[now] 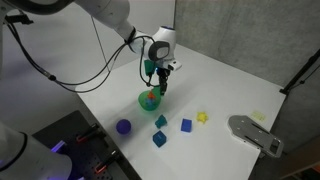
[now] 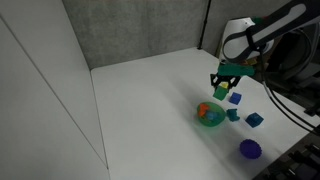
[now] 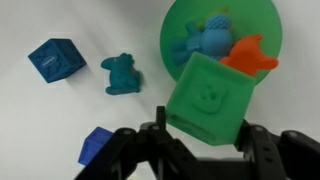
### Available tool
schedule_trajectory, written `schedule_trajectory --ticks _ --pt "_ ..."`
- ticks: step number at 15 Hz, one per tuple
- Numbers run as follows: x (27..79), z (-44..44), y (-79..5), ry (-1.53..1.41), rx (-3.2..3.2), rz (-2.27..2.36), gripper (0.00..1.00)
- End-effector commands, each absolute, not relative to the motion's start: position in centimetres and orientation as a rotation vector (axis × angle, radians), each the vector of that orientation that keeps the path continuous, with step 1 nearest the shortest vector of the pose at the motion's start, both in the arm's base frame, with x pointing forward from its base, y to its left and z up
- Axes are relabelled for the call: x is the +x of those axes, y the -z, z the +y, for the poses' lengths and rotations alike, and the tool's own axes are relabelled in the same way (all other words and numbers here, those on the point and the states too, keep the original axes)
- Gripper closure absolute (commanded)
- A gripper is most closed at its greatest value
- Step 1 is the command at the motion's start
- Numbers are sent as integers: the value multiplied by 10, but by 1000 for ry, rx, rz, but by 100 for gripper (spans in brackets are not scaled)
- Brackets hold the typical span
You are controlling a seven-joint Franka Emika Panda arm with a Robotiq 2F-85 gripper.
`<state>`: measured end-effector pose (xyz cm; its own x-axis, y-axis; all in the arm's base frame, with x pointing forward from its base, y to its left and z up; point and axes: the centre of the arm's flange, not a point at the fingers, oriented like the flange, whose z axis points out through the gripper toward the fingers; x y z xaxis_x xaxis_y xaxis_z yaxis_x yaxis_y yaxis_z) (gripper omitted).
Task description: Remove the green building block from the green bowl and put it on the blue building block
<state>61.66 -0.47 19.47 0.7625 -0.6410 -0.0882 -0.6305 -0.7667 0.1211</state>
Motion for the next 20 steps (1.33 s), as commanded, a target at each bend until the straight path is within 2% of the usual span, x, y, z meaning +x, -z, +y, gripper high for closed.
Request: schedule_trajectory --ticks 1,11,20 --pt "608 -50 -188 178 2796 -1077 65" --pt "610 -154 -162 38 2573 -1106 65" --pt "625 -164 -133 -187 2445 -1031 65"
